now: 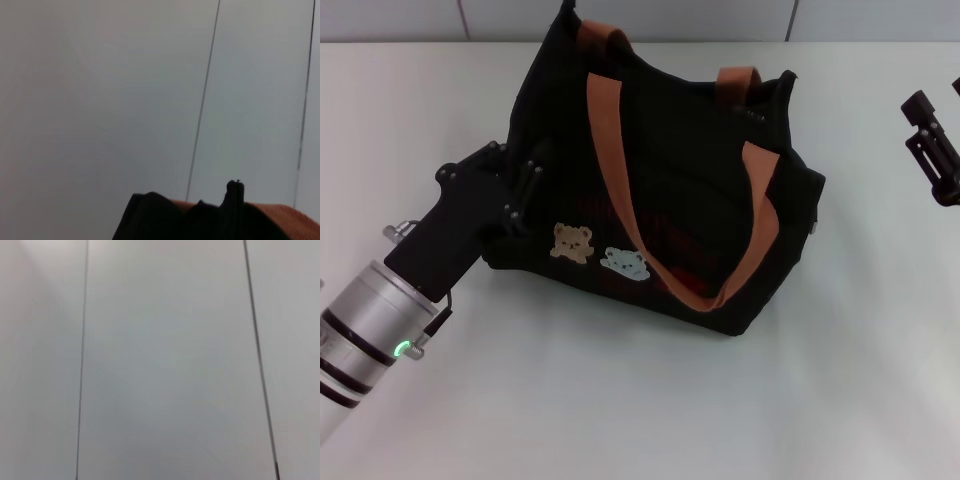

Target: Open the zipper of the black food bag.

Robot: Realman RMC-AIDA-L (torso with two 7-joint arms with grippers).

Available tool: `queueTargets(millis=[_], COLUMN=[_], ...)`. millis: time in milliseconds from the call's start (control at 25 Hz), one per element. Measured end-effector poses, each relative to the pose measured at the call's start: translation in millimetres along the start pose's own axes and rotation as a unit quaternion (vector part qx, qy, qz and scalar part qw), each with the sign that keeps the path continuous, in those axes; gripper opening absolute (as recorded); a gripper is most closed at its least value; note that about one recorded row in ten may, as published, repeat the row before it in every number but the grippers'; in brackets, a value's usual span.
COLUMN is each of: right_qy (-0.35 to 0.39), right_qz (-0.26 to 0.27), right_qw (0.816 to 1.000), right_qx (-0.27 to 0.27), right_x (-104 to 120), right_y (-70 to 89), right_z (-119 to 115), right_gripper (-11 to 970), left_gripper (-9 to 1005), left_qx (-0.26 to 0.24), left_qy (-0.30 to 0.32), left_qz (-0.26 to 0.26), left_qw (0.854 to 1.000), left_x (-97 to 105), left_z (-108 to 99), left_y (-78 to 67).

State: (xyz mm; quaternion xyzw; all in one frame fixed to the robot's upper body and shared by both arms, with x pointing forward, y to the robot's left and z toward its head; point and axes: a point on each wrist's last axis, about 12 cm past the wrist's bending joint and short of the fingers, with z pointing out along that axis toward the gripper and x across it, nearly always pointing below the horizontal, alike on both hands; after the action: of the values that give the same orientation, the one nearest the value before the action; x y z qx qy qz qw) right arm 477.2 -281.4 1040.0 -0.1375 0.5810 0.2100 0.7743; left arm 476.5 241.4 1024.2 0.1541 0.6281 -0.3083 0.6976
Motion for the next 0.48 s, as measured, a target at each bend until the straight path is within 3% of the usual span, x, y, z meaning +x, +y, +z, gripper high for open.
queueTargets(millis=[160, 280, 400, 480], right_qy=[0.006, 0.011, 0.014, 0.018], right_qz=[0.045, 0.084, 0.125, 0.143], right_qw=[0.999, 0.996, 0.992, 0.99], right_qx=[0.013, 0.02, 0.012, -0.013], right_x=[-0.1, -2.3, -7.7, -14.2], right_y=[-6.9, -16.1, -25.1, -30.0], right_z=[0.0, -2.3, -5.1, -7.3], right_gripper=[606, 620, 620, 621], left_gripper=[241, 243, 472, 520], left_qx=[-0.002, -0.019, -0.019, 0.004], left_qy=[-0.036, -0.077, -0.108, -0.114], left_qz=[-0.005, 0.007, 0.025, 0.04], left_qw=[0.999, 0.997, 0.994, 0.993], left_x=[-7.5, -17.3, -30.3, -40.2], left_z=[-10.6, -29.6, -51.2, -63.4], left_y=[-0.7, 3.9, 11.7, 16.9])
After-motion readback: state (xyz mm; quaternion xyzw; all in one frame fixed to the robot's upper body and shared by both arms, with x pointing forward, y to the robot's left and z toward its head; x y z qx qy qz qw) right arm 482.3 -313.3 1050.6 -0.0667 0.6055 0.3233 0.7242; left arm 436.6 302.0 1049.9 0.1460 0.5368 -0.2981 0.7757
